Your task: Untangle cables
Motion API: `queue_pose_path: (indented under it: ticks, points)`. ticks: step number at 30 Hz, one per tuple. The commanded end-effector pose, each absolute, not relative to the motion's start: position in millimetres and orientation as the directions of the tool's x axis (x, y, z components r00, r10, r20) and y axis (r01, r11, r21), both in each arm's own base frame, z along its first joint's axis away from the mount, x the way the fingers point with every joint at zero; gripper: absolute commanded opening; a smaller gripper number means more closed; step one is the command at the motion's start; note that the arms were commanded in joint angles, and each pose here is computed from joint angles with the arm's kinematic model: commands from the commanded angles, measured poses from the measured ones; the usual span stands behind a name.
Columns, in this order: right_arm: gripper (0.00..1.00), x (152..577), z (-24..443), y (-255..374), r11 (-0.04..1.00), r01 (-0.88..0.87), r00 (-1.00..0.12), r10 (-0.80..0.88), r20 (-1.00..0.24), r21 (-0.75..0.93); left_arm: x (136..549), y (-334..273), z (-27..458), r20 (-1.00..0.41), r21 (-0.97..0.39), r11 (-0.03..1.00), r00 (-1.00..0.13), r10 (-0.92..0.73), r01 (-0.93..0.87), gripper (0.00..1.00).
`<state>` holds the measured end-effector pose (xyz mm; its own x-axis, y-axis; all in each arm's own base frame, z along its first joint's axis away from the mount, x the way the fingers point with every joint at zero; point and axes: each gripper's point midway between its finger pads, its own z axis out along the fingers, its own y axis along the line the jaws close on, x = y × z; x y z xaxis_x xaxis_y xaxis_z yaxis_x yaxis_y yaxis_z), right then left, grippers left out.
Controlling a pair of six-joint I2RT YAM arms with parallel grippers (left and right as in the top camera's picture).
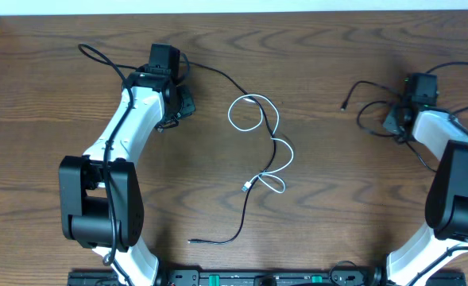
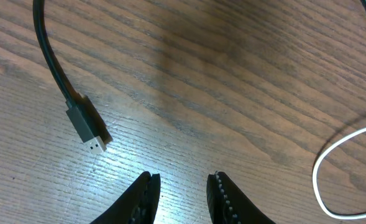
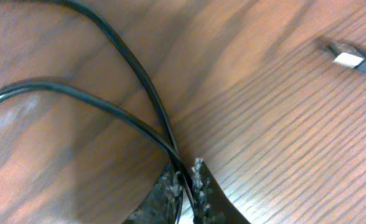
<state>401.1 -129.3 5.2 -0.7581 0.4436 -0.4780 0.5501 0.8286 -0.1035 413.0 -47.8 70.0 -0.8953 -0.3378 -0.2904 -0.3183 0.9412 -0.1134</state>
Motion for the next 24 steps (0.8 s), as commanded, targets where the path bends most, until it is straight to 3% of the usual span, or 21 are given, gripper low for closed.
queue_pose_path:
  ticks: [1,10,11,15,17,24]
  points:
    - [0.06,396.7,4.1,-152.8,0.806,0.579,-0.740,0.456,-0.494,-0.122,410.8,-48.0,62.8,-0.273,-0.108,0.940,-0.899,-0.341,-0.324,0.30]
    - [0.05,407.1,9.2,-164.0,0.802,0.595,-0.695,0.483,-0.533,-0.050,410.8,-48.0,62.7,-0.272,-0.107,0.940,-0.900,-0.341,-0.324,0.30]
    - [0.08,410.2,9.6,-161.3,0.809,0.588,-0.692,0.483,-0.536,-0.030,410.8,-48.0,62.7,-0.272,-0.107,0.940,-0.900,-0.341,-0.324,0.30]
    - [0.37,426.6,13.6,-137.2,0.859,0.504,-0.711,0.471,-0.522,0.090,410.9,-47.9,62.8,-0.273,-0.107,0.940,-0.899,-0.341,-0.324,0.30]
    - [0.45,430.0,20.3,-123.0,0.873,0.473,-0.742,0.469,-0.478,0.121,411.7,-48.0,63.1,-0.276,-0.109,0.940,-0.898,-0.342,-0.324,0.30]
    - [0.59,446.0,65.2,-32.3,0.912,0.249,-0.869,0.359,-0.341,0.326,412.5,-48.1,63.2,-0.279,-0.110,0.940,-0.898,-0.342,-0.323,0.30]
